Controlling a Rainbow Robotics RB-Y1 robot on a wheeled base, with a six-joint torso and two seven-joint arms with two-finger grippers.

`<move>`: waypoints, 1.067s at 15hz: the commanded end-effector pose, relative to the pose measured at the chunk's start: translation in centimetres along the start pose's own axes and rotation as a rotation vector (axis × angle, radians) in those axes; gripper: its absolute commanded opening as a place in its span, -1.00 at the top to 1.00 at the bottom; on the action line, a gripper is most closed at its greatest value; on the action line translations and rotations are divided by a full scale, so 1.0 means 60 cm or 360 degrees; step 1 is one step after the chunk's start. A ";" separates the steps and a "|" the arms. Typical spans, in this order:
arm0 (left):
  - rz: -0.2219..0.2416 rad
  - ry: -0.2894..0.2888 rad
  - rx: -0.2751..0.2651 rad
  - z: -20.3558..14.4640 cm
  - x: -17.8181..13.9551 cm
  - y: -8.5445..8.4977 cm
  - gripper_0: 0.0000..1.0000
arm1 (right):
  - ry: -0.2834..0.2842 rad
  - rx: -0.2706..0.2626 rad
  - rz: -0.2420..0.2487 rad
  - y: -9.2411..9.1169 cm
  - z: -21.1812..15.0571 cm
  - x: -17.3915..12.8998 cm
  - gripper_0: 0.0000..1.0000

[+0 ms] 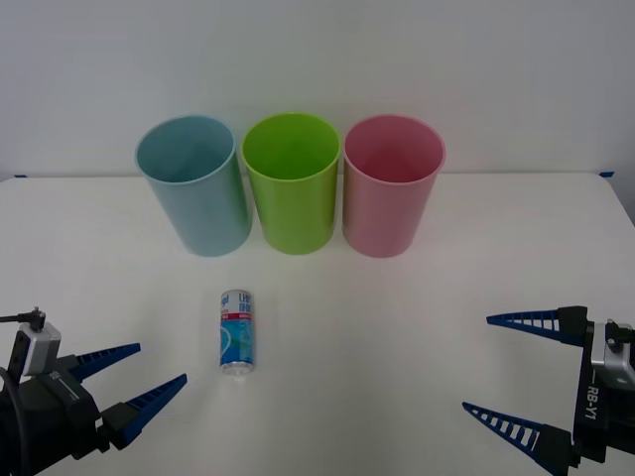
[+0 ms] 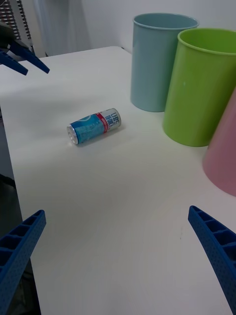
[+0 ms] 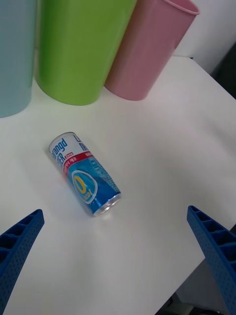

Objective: Put cans in the blue bin and PET bottles in the pink bin and trash in the green bin.

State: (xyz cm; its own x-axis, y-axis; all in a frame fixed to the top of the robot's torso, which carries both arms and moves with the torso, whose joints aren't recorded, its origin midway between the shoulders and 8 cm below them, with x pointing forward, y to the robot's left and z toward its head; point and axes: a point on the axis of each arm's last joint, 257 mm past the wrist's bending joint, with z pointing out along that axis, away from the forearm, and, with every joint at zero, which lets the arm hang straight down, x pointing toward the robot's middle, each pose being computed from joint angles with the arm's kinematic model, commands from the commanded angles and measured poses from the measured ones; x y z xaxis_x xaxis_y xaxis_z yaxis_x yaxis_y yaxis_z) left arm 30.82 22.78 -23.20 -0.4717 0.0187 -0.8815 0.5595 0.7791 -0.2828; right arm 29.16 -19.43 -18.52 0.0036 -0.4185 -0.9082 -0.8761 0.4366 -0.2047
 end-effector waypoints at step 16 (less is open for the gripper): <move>-0.0617 0.0494 -0.0438 0.018 0.046 0.030 -1.00 | 0.0000 0.0000 0.0000 0.000 0.000 0.000 -1.00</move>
State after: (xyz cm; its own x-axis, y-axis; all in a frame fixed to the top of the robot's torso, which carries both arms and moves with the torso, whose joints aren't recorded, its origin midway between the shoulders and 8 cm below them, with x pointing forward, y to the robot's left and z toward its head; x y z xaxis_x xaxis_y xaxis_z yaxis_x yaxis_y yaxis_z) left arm 31.93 23.59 -26.20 -0.7969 -0.1548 -0.5839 0.1343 0.8970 -0.4211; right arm 29.16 -19.43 -18.52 0.0037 -0.4185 -0.9082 -0.8761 0.4366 -0.2047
